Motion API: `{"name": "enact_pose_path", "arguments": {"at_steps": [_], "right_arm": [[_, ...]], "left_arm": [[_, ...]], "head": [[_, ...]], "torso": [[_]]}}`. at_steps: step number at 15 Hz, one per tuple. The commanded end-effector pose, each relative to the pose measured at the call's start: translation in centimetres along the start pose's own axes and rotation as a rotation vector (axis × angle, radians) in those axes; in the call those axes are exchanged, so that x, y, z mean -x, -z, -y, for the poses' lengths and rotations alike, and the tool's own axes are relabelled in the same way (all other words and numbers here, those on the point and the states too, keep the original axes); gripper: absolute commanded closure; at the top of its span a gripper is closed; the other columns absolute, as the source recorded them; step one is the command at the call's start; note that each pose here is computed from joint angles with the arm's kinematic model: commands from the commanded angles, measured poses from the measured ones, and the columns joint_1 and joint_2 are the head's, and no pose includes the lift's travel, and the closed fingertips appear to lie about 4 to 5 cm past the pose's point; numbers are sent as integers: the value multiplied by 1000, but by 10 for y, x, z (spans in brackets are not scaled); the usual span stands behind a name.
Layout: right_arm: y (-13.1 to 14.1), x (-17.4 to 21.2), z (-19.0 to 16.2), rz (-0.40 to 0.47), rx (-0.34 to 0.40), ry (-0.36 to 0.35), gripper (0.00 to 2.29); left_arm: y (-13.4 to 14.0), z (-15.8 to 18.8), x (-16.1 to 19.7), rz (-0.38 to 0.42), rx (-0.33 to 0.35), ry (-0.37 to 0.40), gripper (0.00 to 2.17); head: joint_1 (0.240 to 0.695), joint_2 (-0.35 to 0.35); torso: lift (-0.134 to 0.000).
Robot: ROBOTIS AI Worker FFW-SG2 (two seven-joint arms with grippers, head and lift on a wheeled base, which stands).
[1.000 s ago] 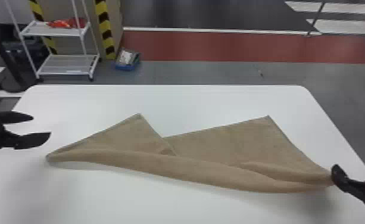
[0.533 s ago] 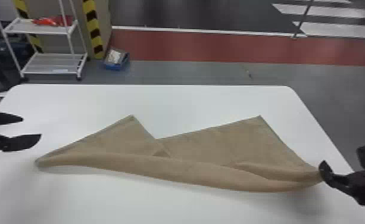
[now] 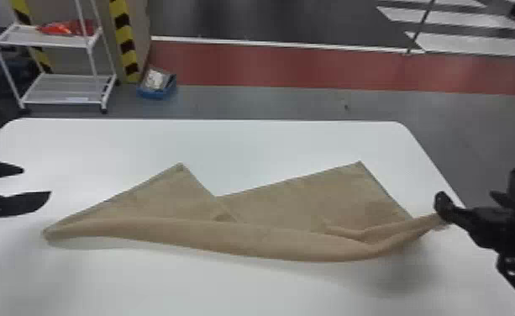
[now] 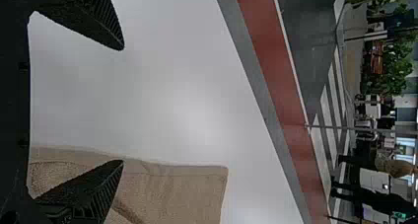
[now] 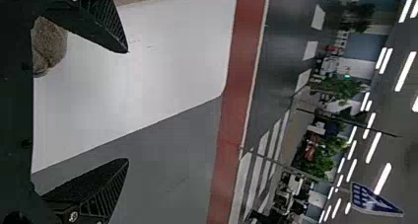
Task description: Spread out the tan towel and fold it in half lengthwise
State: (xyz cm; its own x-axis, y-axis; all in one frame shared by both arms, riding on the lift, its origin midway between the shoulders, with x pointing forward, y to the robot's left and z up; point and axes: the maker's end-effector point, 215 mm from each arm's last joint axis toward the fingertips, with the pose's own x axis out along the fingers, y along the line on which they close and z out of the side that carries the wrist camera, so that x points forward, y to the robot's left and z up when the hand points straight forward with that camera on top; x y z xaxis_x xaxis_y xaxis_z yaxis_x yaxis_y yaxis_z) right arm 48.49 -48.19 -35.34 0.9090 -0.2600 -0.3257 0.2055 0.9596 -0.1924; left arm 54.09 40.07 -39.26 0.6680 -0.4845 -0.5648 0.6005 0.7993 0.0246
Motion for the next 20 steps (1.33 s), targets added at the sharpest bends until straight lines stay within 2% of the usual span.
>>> {"name": "enact_pose_path", "arguments": {"at_steps": [1, 3, 4, 5, 7, 8, 9, 10, 12, 16, 18, 20], "right_arm": [[-52, -5, -8, 148, -154, -31, 97], [-76, -5, -16, 221, -197, -52, 97], [-78, -7, -17, 218, -199, -58, 97], [-73, -7, -14, 199, -126, -53, 97], [-53, -5, -23, 145, 47, -105, 97], [-42, -2, -16, 111, 153, -95, 97], [-24, 1, -11, 59, 309, -90, 100], [-15, 7, -11, 41, 386, -121, 113], [0, 20, 2, 5, 482, -172, 117], [31, 55, 43, -123, 745, -305, 147], [43, 62, 49, -171, 824, -348, 164], [42, 62, 49, -184, 901, -379, 188]], "left_arm": [[1, 1, 0, -1, 0, 2, 63], [0, -1, 5, 4, -2, -6, 63], [0, -3, 6, 2, -3, -9, 63], [3, -2, 6, -1, 0, -9, 63], [5, -4, 9, 1, 5, -14, 63], [5, -5, 9, 3, 3, -19, 66], [5, -5, 9, 2, 4, -22, 63], [6, -5, 8, 3, 8, -22, 60], [4, -4, 7, 6, 7, -21, 63], [2, 1, 3, 7, 0, -23, 76], [3, 6, 0, 9, 24, -10, 76], [5, 11, 1, 5, 40, -17, 80]], "head": [[695, -94], [695, -76], [695, -70], [695, -63], [695, -50], [695, -46], [695, -43], [695, -45], [695, -52], [695, -94], [695, -114], [695, -137]], "torso": [[-123], [-123], [-123], [-123], [-123], [-123], [-123], [-123], [-123], [-123], [-123], [-123]]}}
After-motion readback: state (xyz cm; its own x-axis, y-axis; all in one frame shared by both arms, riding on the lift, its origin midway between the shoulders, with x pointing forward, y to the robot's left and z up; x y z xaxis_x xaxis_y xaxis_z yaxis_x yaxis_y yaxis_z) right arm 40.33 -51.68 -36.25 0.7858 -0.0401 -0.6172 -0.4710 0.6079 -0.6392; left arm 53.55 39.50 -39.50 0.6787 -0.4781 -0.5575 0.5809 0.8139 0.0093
